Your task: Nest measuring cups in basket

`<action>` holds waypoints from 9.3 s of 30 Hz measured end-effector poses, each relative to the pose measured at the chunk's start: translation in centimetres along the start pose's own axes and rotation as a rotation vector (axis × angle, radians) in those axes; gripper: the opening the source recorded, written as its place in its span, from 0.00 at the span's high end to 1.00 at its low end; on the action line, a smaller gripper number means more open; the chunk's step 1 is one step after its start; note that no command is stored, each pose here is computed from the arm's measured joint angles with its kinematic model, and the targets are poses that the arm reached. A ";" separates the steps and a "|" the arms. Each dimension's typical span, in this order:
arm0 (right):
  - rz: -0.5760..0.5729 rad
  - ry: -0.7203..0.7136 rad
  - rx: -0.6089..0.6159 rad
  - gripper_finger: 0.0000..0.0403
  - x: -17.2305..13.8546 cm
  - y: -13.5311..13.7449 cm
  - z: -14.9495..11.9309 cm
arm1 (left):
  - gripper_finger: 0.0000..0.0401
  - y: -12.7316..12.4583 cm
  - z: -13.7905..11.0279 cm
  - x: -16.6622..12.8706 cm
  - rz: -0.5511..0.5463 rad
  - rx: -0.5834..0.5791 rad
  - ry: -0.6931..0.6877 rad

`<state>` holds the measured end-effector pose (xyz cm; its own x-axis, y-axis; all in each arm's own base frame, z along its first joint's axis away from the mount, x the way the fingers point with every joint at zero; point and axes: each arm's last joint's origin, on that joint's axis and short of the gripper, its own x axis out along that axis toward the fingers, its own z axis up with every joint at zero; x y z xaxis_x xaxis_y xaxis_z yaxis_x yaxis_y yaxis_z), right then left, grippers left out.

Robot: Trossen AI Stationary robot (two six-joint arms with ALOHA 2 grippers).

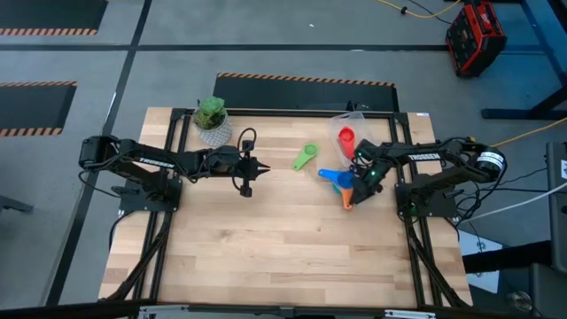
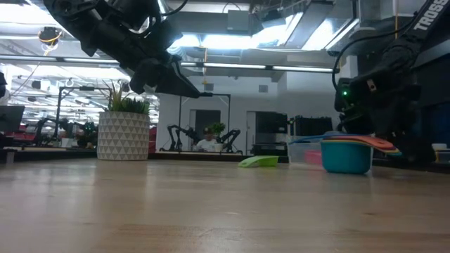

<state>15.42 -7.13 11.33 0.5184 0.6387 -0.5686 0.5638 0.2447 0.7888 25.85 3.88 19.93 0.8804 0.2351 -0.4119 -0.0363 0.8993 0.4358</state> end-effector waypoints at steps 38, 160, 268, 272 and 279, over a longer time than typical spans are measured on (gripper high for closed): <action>0.239 -0.530 -0.466 0.41 -7.4 6.3 -4.2 | 0.93 0.0 0.0 0.0 0.000 0.000 0.000; -1.044 -0.388 -0.266 0.78 -9.6 2.4 13.4 | 0.93 0.0 0.0 0.0 0.000 0.000 0.000; -0.641 -0.469 -0.145 0.96 -2.7 12.2 -3.2 | 0.93 0.0 0.1 0.0 -0.002 0.024 -0.007; -0.641 -0.502 -0.111 0.96 -2.9 11.3 -2.5 | 0.93 0.0 0.1 0.0 -0.002 0.023 -0.007; -0.640 -0.542 -0.030 0.96 -3.5 10.6 -2.0 | 0.93 0.0 0.1 0.0 -0.002 0.023 -0.006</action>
<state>18.30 -5.31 22.11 0.3457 -0.0667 -0.9360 0.8408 0.4648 0.2774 25.88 3.86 19.98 0.8835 0.2310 -0.4076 -0.0236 0.8909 0.4537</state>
